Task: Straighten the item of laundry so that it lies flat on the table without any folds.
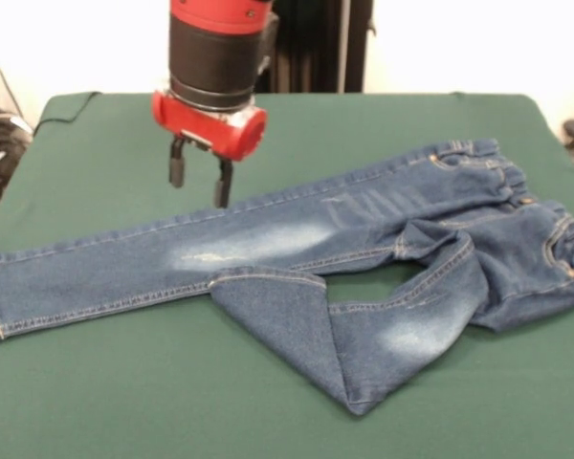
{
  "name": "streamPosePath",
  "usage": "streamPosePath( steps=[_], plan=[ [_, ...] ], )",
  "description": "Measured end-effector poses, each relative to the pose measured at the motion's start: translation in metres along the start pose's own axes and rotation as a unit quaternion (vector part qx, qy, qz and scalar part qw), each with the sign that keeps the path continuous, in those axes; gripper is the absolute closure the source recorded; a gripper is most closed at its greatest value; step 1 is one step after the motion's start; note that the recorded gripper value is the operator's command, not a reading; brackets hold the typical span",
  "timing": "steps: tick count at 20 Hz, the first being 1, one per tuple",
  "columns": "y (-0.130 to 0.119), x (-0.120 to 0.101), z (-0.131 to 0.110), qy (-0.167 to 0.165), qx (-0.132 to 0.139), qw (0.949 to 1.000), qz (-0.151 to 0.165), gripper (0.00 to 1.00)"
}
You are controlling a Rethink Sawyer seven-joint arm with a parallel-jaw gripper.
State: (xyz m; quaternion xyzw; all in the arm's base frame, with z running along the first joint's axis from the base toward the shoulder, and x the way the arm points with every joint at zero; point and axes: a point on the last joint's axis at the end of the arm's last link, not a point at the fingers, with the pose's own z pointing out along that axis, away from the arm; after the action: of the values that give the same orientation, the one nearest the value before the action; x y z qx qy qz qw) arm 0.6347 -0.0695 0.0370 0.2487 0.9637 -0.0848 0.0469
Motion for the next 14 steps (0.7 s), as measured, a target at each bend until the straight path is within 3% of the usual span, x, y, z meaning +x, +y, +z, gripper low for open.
streamPosePath(
  steps=[14],
  plan=[
    [0.027, 0.022, 0.039, -0.039, -0.01, 0.999, 0.019, 0.0]
  ],
)
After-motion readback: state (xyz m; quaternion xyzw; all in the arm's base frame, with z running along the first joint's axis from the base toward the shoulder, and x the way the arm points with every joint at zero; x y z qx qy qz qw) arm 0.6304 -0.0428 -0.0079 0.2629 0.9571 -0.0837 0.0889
